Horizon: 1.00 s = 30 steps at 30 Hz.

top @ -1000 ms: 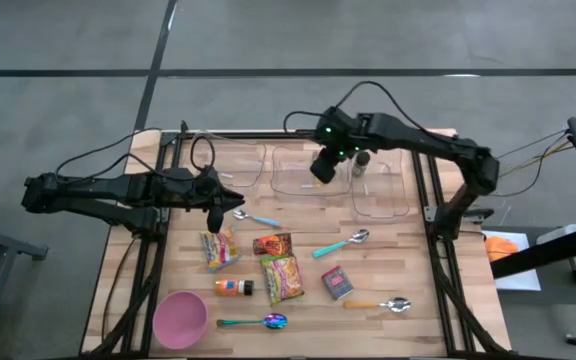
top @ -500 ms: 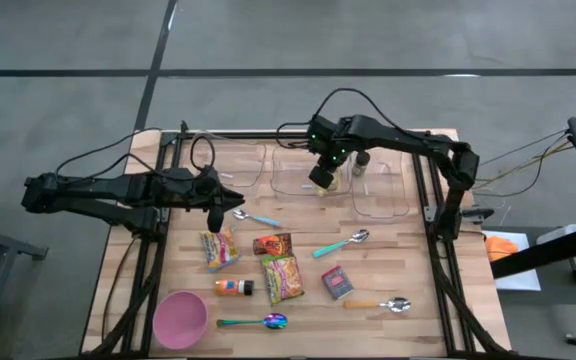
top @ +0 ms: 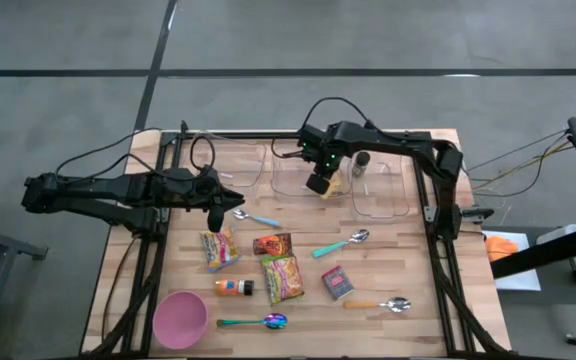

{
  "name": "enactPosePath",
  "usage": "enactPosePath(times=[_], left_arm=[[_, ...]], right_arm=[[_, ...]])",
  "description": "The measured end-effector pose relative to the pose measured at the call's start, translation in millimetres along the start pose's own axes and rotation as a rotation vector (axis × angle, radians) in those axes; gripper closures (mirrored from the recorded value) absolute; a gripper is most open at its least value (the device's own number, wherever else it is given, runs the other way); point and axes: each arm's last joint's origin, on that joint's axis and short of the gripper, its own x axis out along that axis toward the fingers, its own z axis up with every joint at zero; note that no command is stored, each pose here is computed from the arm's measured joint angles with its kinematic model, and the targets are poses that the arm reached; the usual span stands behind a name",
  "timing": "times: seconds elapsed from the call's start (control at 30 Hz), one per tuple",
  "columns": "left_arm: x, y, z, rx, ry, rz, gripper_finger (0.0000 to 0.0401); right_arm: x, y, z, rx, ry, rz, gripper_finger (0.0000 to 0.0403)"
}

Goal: Pick & Place Food Item
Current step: Put the yellow noodle pack into the middle transparent bin

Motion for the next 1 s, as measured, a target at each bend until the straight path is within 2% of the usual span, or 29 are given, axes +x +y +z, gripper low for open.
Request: enactPosePath(times=[0.33, 1.0], left_arm=[[0.0, 0.2, -0.1, 0.0, 0.0, 0.004, 0.0315], [0.0, 0.2, -0.4, 0.0, 0.002, 0.004, 0.0315]], right_arm=[[0.7, -1.6, 4.3, 0.004, -0.042, 0.001, 0.0395], [1.1, -2.7, 4.1, 0.007, -0.037, 0.003, 0.0394]])
